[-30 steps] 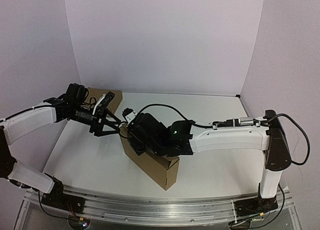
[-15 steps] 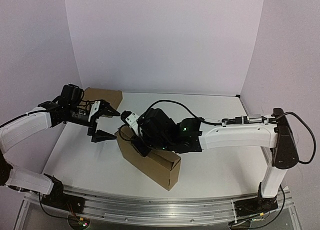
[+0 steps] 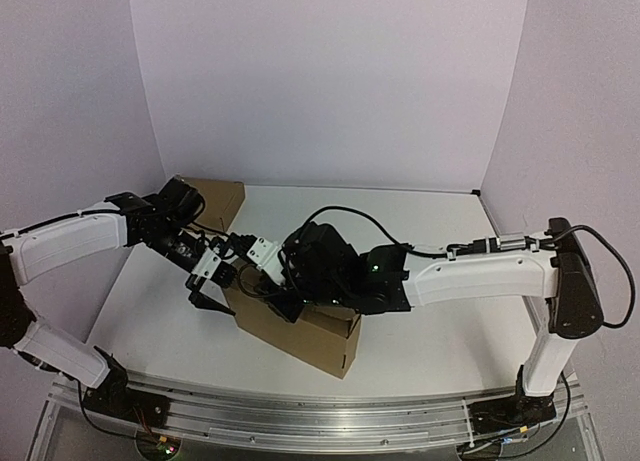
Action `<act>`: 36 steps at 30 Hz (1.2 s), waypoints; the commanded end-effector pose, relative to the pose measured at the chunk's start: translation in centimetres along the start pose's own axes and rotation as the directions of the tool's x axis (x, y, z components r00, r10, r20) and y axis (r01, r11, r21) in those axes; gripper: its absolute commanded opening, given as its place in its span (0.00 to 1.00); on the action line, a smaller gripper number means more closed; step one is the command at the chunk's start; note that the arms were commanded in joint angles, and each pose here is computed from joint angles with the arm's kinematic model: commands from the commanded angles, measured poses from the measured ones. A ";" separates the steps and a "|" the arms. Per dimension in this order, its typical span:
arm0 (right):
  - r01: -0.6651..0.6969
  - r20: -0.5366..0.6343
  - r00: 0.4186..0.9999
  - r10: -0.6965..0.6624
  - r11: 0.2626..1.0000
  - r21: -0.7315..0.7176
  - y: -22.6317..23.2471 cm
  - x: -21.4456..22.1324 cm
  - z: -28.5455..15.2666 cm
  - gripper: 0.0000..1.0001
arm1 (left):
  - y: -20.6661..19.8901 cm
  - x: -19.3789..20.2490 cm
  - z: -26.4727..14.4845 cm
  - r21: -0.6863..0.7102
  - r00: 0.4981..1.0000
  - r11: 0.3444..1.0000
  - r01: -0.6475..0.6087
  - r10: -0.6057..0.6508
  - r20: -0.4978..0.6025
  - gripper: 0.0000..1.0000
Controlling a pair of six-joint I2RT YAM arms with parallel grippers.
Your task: Fold the paper box
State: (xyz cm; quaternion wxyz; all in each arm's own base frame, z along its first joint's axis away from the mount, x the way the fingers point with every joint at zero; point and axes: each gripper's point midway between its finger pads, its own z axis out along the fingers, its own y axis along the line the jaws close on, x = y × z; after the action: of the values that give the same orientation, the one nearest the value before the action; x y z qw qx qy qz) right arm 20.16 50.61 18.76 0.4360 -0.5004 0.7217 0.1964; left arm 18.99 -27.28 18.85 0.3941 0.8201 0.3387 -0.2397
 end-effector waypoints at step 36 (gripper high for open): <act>-0.818 -0.019 0.242 0.970 0.214 0.534 -8.5 11.1 -17.0 0.72 | -3.2 4.0 2.5 0.010 0.984 0.998 0.062 -0.059 -0.166 0.16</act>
State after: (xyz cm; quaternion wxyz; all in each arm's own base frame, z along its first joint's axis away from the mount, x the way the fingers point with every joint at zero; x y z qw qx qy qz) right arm 22.39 35.50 23.57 0.3173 -0.1339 0.9067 0.2433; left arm 20.23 -28.62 18.15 0.4397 0.8277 0.3045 -0.1702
